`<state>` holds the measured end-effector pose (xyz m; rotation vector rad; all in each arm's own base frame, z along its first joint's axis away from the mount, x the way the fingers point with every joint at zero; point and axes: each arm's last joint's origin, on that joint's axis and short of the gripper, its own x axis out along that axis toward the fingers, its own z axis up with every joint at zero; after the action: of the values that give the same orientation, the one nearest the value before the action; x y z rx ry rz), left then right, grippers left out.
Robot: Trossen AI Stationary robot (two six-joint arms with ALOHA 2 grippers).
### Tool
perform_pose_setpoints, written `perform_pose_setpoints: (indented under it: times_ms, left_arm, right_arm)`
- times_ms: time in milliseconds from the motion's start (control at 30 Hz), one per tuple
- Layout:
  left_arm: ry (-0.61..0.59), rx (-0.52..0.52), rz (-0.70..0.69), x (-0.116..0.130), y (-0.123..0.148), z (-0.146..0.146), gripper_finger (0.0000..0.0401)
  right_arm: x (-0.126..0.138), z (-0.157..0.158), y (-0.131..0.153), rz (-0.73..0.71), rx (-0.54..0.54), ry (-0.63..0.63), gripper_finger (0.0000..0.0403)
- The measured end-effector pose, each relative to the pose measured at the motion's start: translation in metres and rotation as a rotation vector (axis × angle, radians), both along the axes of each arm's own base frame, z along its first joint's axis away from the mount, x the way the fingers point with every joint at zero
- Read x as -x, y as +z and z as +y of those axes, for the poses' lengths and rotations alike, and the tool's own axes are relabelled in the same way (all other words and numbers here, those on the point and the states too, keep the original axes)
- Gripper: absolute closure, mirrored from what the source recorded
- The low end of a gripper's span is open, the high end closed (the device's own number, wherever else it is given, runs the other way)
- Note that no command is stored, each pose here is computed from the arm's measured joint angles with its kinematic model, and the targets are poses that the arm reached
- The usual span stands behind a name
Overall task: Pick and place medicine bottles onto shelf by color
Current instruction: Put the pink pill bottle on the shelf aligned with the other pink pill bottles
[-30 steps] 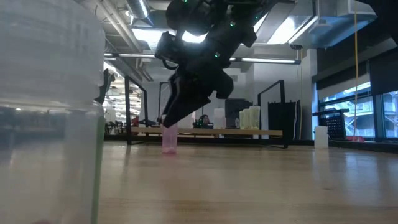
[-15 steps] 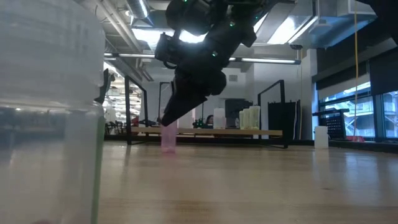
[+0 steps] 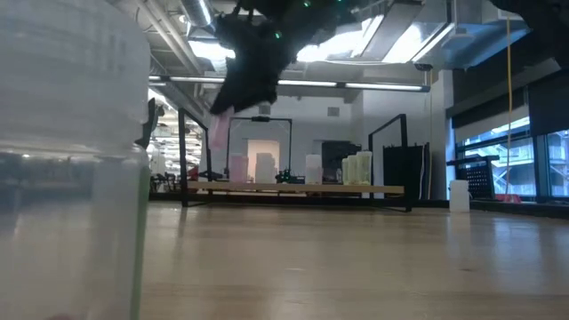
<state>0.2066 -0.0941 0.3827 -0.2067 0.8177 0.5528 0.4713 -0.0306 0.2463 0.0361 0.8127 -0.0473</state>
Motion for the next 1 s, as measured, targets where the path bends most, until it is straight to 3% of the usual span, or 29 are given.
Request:
perform_pose_setpoints:
  times_ms: [300,733,1000]
  left_arm:
    - [0.004,-0.020,0.009,0.001,0.000,0.001,0.0154]
    - [0.042,-0.085,-0.035,0.001,0.001,0.003,0.0154]
    - [0.051,-0.086,-0.035,0.000,0.002,0.005,0.0154]
  right_arm:
    - [-0.001,-0.041,0.029,-0.089,-0.022,-0.115,0.0283]
    - [-0.004,-0.079,-0.003,-0.010,0.025,-0.206,0.0283]
    - [-0.003,-0.087,-0.005,0.005,0.078,-0.201,0.0283]
